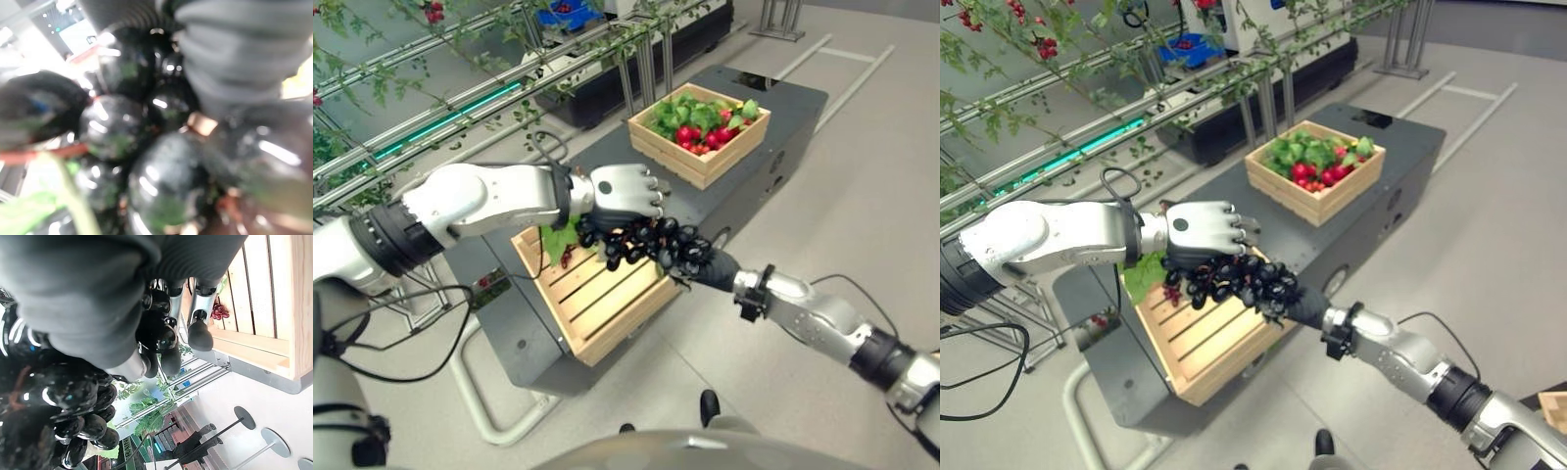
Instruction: Pick up the fruits from the basket on one side to the basket on the other side
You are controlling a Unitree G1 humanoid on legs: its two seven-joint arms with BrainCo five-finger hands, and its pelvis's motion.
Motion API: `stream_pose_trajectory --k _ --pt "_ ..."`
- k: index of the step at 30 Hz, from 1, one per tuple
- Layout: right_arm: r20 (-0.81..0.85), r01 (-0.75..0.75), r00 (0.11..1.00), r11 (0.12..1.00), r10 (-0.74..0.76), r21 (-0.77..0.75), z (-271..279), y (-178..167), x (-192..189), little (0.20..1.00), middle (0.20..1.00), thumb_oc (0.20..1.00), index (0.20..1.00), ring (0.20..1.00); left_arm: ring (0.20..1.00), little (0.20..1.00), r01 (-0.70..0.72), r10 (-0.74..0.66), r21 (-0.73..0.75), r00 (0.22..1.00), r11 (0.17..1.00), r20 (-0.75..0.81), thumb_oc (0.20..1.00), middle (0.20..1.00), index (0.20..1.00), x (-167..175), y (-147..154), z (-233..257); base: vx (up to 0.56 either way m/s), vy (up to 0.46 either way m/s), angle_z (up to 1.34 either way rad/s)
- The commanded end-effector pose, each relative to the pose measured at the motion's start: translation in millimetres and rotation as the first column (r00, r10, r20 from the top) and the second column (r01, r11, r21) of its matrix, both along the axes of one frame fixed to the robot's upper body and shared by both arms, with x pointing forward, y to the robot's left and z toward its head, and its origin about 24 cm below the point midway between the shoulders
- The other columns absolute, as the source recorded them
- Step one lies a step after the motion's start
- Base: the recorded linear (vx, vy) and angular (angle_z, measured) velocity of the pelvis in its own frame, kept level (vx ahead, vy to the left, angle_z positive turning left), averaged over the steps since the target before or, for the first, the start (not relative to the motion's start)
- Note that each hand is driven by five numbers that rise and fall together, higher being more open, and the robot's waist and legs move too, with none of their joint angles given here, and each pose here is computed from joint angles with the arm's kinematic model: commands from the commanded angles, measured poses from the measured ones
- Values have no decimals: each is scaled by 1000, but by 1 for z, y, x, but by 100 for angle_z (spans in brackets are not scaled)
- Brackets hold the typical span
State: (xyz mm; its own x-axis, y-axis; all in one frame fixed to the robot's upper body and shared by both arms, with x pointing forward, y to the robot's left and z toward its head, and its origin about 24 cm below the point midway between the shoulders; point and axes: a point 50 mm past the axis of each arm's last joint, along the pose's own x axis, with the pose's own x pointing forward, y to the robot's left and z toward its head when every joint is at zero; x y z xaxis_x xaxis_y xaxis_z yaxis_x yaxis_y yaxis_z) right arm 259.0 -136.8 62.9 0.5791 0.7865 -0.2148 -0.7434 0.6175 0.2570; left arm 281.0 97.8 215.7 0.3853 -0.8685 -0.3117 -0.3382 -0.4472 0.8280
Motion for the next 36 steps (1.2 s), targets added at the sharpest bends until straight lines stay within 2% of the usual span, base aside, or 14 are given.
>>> stream_pose_trajectory --k 1,13,15,16,23,36 --pt "202 -127 977 957 74 261 60 28 2 200 200 200 200 200 200 200 -29 27 -80 999 996 -29 200 200 200 2 7 3 0 0 0" --pt "204 -117 978 940 52 321 61 25 -3 200 200 200 200 200 200 200 -51 49 -115 999 992 -21 200 200 200 6 13 -2 0 0 0" --pt "199 -105 979 929 35 356 58 27 -5 200 200 200 200 200 893 893 -56 55 -133 998 990 -11 893 893 893 9 13 -4 0 0 0" --pt "210 -100 978 901 10 421 59 28 -8 200 200 200 200 200 1000 1000 -64 64 -189 998 980 -7 1000 1000 1000 10 15 -6 0 0 0" --pt "179 -29 980 826 -88 564 51 32 -16 200 200 200 200 200 1000 1000 -65 71 -260 997 963 12 1000 1000 1000 14 15 -16 0 0 0" --pt "149 -16 984 781 -99 624 48 35 -21 200 200 200 200 200 1000 1000 -59 66 -286 998 957 13 1000 1000 1000 14 14 -19 0 0 0"
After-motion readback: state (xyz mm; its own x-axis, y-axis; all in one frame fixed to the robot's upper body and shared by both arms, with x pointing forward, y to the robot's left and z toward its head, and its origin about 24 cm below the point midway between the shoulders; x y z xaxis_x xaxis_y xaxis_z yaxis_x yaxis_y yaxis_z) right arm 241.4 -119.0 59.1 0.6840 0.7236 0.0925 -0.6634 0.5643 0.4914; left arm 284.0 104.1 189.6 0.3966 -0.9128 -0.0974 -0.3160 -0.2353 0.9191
